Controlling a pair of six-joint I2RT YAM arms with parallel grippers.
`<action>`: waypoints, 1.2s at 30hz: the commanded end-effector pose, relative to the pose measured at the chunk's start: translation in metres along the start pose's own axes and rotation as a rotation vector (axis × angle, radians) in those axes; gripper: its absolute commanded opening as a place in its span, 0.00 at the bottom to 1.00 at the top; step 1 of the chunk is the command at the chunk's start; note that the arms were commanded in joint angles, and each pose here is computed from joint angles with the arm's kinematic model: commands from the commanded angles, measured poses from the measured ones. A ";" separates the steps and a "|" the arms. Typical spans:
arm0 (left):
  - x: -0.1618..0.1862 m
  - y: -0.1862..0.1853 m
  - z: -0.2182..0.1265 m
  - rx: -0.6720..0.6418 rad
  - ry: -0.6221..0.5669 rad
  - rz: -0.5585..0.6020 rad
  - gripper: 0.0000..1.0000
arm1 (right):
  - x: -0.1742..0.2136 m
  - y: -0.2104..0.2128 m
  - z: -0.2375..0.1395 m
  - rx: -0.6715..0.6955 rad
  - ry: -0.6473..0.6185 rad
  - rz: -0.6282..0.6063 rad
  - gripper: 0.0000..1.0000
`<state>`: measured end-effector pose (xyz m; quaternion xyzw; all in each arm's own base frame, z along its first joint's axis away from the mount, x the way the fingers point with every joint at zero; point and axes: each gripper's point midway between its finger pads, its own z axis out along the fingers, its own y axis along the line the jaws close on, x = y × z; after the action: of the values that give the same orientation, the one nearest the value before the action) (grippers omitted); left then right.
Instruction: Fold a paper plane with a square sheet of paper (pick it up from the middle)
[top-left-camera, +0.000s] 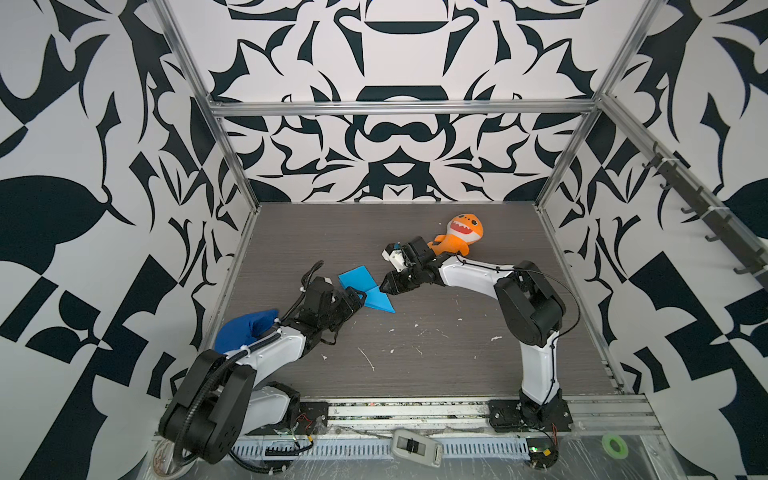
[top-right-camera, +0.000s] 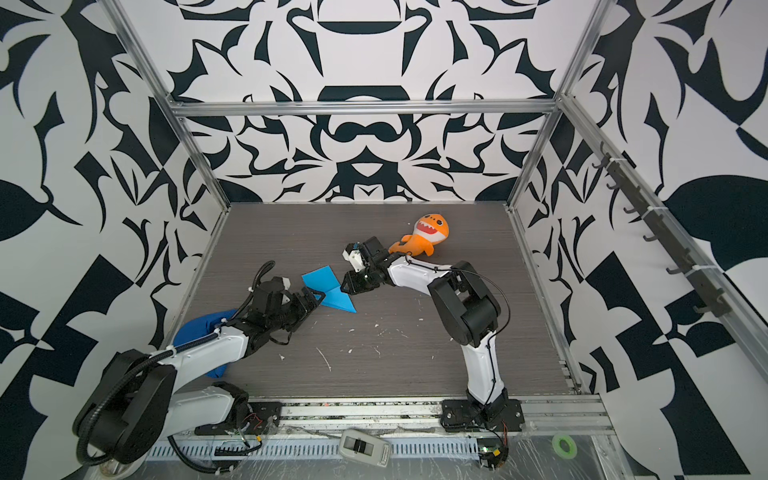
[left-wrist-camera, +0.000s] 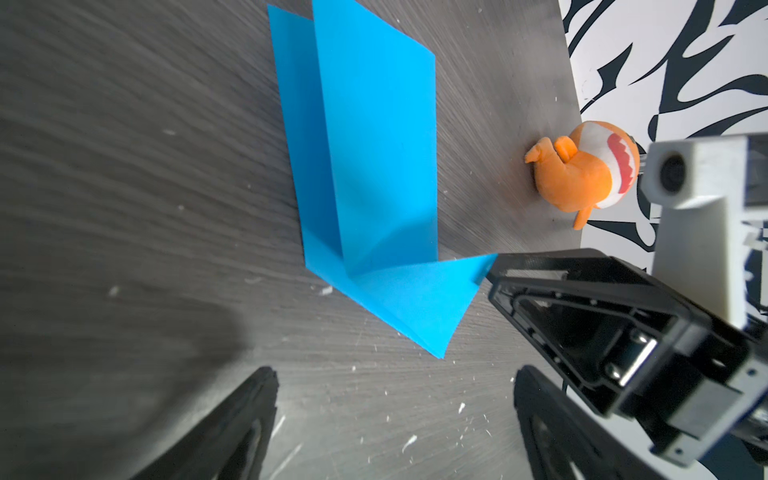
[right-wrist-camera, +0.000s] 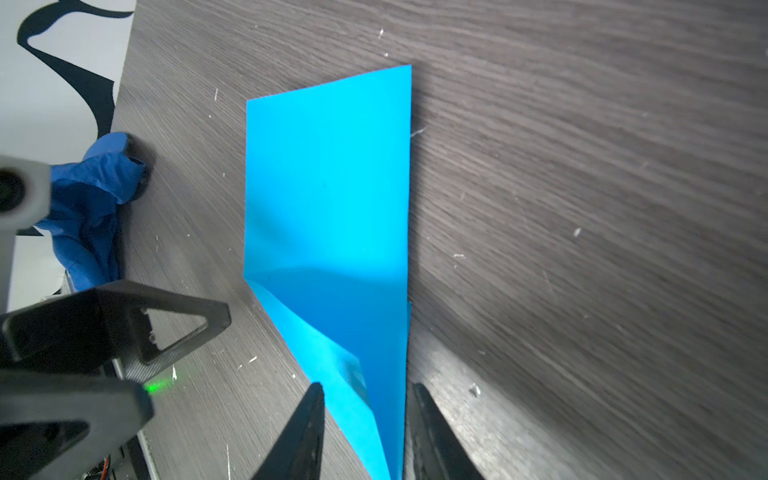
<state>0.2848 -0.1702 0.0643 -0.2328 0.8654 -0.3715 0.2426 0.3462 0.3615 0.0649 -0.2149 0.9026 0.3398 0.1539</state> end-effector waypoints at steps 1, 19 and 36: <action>-0.011 -0.022 0.007 0.088 -0.006 0.045 0.92 | -0.014 0.007 -0.007 -0.028 -0.033 -0.028 0.38; -0.009 -0.022 0.039 0.149 0.072 0.091 0.58 | -0.008 0.002 -0.008 -0.054 -0.031 0.011 0.37; -0.012 -0.027 0.045 0.187 0.057 0.276 0.43 | -0.008 -0.001 -0.007 -0.055 -0.042 0.035 0.36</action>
<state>0.3186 -0.2024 0.0558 -0.0979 0.8607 -0.4206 0.2696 0.3479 0.3562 0.0615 -0.1973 0.9001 0.3597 0.1466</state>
